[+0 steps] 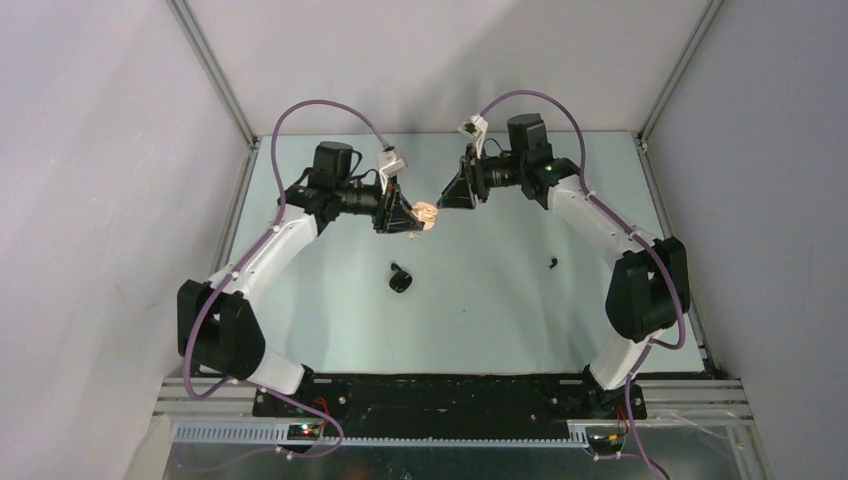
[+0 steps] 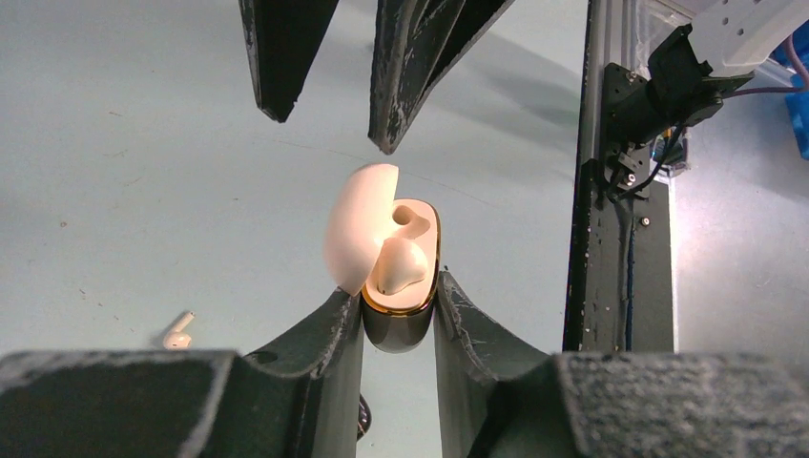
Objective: Insert the wireless bluetooth earbuds into the charging case
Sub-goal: Open the charging case.
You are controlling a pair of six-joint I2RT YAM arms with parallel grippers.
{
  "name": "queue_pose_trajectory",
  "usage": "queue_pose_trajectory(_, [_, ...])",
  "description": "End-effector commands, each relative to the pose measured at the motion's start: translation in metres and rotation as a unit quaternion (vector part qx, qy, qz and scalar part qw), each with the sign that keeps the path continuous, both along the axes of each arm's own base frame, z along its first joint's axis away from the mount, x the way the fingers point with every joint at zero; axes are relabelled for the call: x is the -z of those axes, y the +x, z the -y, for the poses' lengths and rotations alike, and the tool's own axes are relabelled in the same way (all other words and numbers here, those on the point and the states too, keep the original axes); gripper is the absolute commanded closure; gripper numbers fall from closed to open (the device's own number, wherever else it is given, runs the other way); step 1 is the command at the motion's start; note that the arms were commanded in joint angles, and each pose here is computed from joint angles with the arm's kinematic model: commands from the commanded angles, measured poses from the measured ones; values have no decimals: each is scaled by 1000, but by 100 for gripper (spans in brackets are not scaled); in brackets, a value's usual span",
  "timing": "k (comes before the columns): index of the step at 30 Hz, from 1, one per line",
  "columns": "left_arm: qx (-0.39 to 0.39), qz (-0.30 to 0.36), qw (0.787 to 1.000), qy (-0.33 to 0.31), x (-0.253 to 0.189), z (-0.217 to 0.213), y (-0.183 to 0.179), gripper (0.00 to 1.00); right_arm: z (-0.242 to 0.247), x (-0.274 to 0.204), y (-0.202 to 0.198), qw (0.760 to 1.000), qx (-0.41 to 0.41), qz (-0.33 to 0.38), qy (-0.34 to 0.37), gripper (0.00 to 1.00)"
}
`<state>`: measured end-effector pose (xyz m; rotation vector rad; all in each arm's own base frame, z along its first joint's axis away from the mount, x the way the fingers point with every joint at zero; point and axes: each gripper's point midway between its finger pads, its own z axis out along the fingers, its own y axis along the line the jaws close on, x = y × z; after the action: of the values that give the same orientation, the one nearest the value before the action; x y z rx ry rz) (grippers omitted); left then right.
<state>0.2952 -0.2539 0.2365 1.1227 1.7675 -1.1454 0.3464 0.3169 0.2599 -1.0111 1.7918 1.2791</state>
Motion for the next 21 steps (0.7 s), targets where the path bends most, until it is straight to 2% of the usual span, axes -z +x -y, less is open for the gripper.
queue_pose_trajectory(1, [21,47,999,-18,-21,3,-1,100,5,-23,-17,999,-29,18,25,48])
queue_pose_trajectory(11, [20,52,998,-17,-21,2,-2,100,-9,-11,-37,998,-60,21,16,48])
queue_pose_trajectory(17, [17,64,998,-12,-22,0,-2,100,-15,-14,-26,998,-46,33,14,51])
queue_pose_trajectory(21, [15,74,997,-7,-20,-1,-3,100,-15,-16,-16,999,-24,45,5,48])
